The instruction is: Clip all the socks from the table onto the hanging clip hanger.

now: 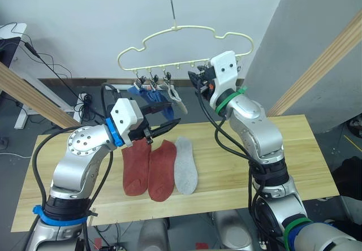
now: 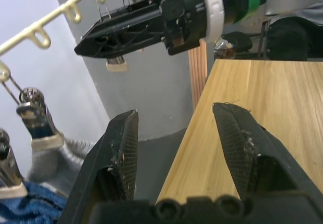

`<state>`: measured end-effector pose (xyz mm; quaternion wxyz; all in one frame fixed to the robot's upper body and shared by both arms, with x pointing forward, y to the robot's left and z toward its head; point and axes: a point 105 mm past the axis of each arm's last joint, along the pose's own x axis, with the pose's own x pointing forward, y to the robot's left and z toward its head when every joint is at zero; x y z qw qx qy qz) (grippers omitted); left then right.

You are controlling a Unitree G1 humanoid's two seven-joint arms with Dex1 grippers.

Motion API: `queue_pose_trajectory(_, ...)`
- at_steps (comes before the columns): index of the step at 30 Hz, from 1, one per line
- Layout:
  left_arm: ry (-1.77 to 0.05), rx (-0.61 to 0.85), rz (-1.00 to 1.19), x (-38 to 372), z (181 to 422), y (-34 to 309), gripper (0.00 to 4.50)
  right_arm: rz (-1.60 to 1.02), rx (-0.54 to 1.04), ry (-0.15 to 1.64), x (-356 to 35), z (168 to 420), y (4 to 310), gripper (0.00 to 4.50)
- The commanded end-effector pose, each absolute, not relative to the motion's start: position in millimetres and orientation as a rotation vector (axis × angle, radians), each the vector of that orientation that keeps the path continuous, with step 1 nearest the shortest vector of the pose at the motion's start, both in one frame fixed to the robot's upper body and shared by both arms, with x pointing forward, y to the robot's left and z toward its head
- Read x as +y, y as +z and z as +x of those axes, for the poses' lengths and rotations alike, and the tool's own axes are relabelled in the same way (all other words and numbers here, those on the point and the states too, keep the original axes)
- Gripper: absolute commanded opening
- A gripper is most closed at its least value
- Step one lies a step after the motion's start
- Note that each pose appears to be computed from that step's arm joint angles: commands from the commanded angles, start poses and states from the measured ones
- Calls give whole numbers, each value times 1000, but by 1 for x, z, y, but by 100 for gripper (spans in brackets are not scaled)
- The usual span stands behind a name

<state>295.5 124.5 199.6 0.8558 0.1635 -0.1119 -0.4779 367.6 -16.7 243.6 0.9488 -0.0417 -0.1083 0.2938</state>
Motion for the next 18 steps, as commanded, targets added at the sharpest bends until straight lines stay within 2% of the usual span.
queue_pose_trajectory(1,-1022,-264,358,118,289,204,258,-62,-274,601,-16,363,259,157)
queue_pose_trajectory(2,-1021,-264,357,118,289,204,258,-61,-274,600,-16,363,259,157)
queue_pose_trajectory(9,-965,-258,365,118,294,197,258,-38,-269,594,-18,365,259,10)
queue_pose_trajectory(14,-944,-223,362,117,294,185,258,-34,-270,596,-18,365,260,4)
queue_pose_trajectory(18,-934,-142,325,112,296,159,258,-33,-271,597,-18,366,261,4)
